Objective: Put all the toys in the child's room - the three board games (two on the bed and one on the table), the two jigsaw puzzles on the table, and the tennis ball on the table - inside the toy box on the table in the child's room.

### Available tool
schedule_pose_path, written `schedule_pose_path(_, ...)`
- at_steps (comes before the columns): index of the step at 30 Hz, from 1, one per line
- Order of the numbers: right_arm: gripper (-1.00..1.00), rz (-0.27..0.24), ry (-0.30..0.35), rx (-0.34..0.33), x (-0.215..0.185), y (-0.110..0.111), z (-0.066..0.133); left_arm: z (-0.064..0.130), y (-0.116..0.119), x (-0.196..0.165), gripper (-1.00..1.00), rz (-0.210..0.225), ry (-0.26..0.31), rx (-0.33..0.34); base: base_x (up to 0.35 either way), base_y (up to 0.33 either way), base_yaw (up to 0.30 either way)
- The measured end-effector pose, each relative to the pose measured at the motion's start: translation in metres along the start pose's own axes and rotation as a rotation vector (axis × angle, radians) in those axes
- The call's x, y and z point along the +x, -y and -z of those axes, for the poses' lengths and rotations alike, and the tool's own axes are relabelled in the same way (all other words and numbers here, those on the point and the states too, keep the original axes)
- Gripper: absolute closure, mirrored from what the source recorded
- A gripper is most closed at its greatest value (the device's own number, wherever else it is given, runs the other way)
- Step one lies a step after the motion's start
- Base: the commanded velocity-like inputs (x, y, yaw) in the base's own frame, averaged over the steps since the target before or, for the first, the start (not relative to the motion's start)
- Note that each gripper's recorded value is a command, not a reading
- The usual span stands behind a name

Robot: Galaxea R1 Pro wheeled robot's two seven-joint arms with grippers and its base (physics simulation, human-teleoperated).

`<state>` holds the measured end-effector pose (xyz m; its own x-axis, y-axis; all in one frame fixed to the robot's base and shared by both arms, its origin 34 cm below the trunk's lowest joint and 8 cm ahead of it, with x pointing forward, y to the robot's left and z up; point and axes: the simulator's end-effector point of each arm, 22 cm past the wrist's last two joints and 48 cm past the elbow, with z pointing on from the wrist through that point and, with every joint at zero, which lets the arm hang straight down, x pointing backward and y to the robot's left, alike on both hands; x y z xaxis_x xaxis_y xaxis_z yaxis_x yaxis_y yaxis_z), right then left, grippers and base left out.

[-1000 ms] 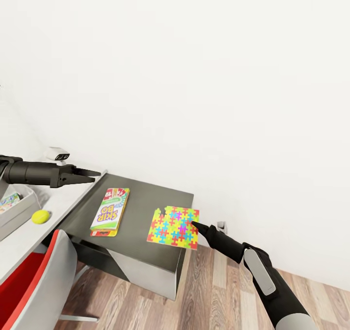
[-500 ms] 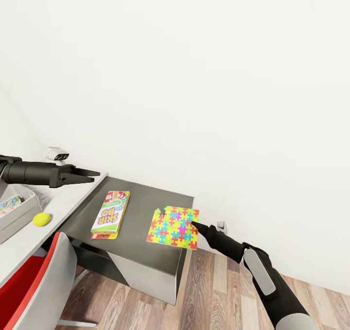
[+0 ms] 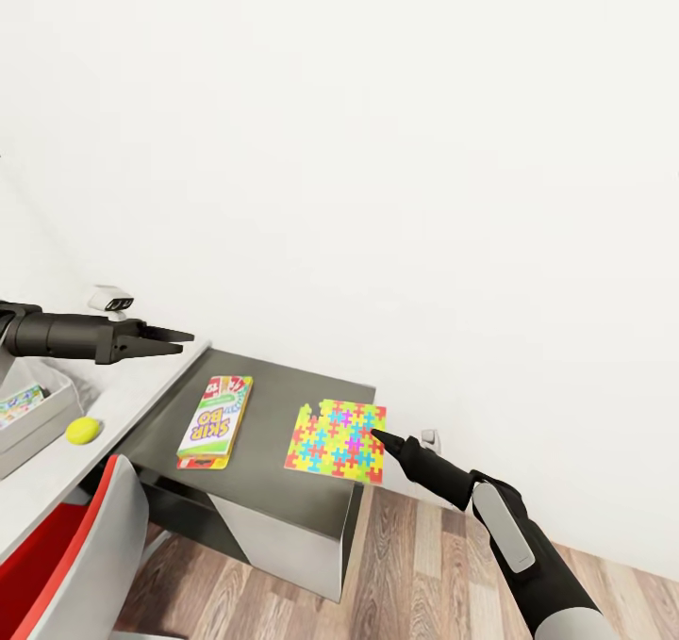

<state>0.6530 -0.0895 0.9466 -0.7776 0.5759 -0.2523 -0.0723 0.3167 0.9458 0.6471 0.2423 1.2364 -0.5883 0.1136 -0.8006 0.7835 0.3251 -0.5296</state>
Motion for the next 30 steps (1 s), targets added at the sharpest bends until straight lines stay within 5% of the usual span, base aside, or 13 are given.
schedule_pose_path(30,1.0,0.038,0.015,-0.028,-0.008,-0.025,0.004,0.01,0.023,-0.013,-1.0,-0.045,0.015,-0.007,-0.067,0.0,0.0)
